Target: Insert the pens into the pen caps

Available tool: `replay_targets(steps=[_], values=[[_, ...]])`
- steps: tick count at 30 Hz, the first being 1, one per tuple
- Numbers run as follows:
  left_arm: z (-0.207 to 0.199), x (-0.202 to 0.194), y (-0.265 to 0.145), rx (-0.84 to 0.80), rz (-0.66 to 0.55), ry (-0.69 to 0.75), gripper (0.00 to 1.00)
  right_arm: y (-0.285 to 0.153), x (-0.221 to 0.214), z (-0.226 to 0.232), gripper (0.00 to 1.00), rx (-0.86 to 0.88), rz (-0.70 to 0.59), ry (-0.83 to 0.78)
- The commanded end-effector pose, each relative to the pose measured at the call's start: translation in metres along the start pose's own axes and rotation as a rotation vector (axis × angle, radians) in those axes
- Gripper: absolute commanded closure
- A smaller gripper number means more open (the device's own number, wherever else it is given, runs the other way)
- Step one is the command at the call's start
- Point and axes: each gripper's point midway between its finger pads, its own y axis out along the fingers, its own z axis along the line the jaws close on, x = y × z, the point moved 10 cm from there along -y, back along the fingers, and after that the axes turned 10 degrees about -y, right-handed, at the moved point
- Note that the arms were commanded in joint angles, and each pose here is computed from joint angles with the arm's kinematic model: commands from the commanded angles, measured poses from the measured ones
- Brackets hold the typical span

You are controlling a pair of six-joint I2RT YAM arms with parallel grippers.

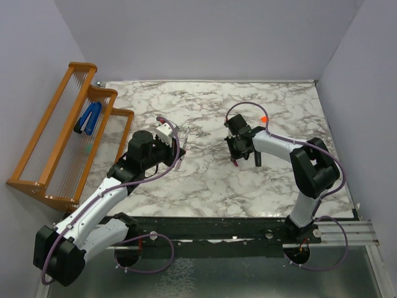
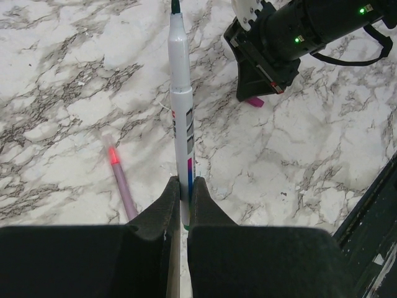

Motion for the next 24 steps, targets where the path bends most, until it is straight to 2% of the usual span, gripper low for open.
replay_targets(steps=[1, 4, 9, 13, 15, 18, 24], values=[[-0.002, 0.006, 0.001, -0.024, -0.01, 0.015, 1.0, 0.002, -0.009, 0.0, 1.0, 0.019, 0.021, 0.014], [-0.006, 0.005, 0.002, -0.092, -0.015, 0.009, 1.0, -0.032, 0.015, -0.001, 0.99, 0.03, -0.154, 0.033], [-0.017, 0.003, 0.003, -0.209, -0.06, -0.068, 1.0, -0.108, 0.059, -0.004, 1.0, 0.036, -0.52, 0.097], [-0.029, -0.002, 0.007, -0.336, -0.104, -0.161, 1.0, -0.168, 0.076, 0.001, 1.0, 0.162, -0.882, 0.128], [-0.037, -0.004, 0.01, -0.373, -0.103, -0.174, 1.0, -0.189, 0.079, 0.004, 0.99, 0.218, -1.019, 0.157], [-0.052, -0.002, 0.012, -0.437, -0.121, -0.174, 1.0, -0.209, 0.081, 0.009, 1.0, 0.309, -1.14, 0.183], [-0.074, 0.006, 0.015, -0.565, -0.154, -0.203, 1.0, -0.231, 0.083, 0.021, 1.0, 0.505, -1.247, 0.212]])
